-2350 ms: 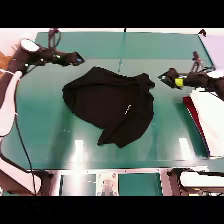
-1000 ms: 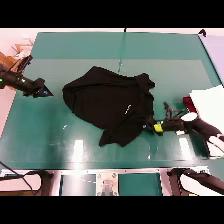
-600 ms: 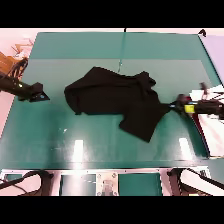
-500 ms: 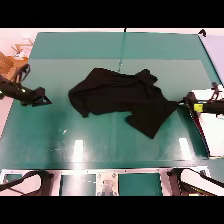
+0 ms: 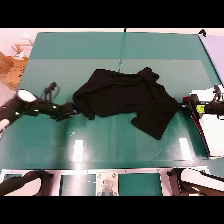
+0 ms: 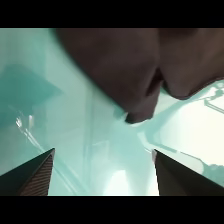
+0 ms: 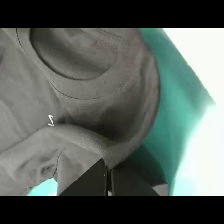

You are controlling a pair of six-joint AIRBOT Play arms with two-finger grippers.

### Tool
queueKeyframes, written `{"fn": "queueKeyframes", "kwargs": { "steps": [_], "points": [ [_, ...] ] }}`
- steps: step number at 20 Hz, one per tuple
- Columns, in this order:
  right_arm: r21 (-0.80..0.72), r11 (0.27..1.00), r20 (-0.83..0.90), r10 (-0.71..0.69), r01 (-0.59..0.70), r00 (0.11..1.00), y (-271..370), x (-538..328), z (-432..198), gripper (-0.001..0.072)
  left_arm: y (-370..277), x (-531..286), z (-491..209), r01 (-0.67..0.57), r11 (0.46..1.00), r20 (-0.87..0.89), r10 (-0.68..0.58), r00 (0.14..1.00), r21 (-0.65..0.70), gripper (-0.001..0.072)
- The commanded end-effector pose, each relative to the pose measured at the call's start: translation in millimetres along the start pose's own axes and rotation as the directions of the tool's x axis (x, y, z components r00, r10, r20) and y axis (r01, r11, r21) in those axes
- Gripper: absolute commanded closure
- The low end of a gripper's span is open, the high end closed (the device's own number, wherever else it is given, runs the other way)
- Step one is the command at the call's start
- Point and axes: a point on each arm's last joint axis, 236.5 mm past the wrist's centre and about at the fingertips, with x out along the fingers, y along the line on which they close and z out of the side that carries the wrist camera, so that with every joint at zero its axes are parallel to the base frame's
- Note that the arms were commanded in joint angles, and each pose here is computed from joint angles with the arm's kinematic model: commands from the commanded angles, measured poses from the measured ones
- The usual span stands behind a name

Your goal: Fold the shirts.

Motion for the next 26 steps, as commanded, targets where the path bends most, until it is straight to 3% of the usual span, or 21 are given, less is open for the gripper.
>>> {"fn": "queueKeyframes", "kwargs": {
  "steps": [1, 8, 9, 10, 11, 12, 13, 14, 20, 26],
  "points": [
    [-0.01, 1.0, 0.005, -0.002, 0.003, 1.0, 1, 4, 2, 0.0698, -25, 33, -5, -0.014, 1.0, 0.052, 0.013, 0.999, 0.022, -0.0001],
    [-0.009, 1.0, 0.02, -0.008, 0.008, 1.0, -1, 5, 6, 0.07, -44, 77, -15, -0.014, 0.999, 0.057, 0.012, 0.998, 0.031, 0.0],
    [-0.009, 1.0, 0.022, -0.008, 0.008, 1.0, -1, 5, 6, 0.07, -43, 78, -12, -0.014, 1.0, 0.071, 0.013, 0.997, 0.02, 0.0087],
    [-0.008, 1.0, 0.024, -0.008, 0.009, 1.0, -1, 5, 7, 0.07, -41, 80, -10, -0.019, 1.0, 0.078, 0.017, 0.997, 0.021, 0.0296],
    [-0.008, 1.0, 0.027, -0.009, 0.01, 1.0, -1, 5, 7, 0.07, -40, 81, -10, -0.02, 1.0, 0.079, 0.019, 0.997, 0.017, 0.0352],
    [-0.008, 1.0, 0.026, -0.009, 0.01, 1.0, -1, 5, 7, 0.07, -40, 82, -11, -0.019, 1.0, 0.074, 0.018, 0.997, 0.014, 0.0355],
    [-0.008, 1.0, 0.026, -0.01, 0.01, 1.0, -1, 5, 7, 0.07, -41, 82, -14, -0.016, 1.0, 0.059, 0.015, 0.998, 0.017, 0.0589],
    [-0.008, 1.0, 0.026, -0.009, 0.01, 1.0, -1, 5, 7, 0.0699, -41, 81, -17, -0.014, 0.999, 0.044, 0.013, 0.999, 0.03, 0.0684],
    [-0.006, 0.998, -0.006, 0.057, -0.057, 0.998, 18, -1, -2, 0.07, -55, 5, 17, 0.009, 0.992, 0.069, -0.017, 0.997, 0.126, 0.0686],
    [-0.199, 0.962, 0.134, 0.218, -0.189, 0.967, 109, -73, 9, 0.0701, -117, -213, 87, -0.078, 0.941, 0.455, -0.086, 0.886, 0.328, 0.0686]
  ]
}}
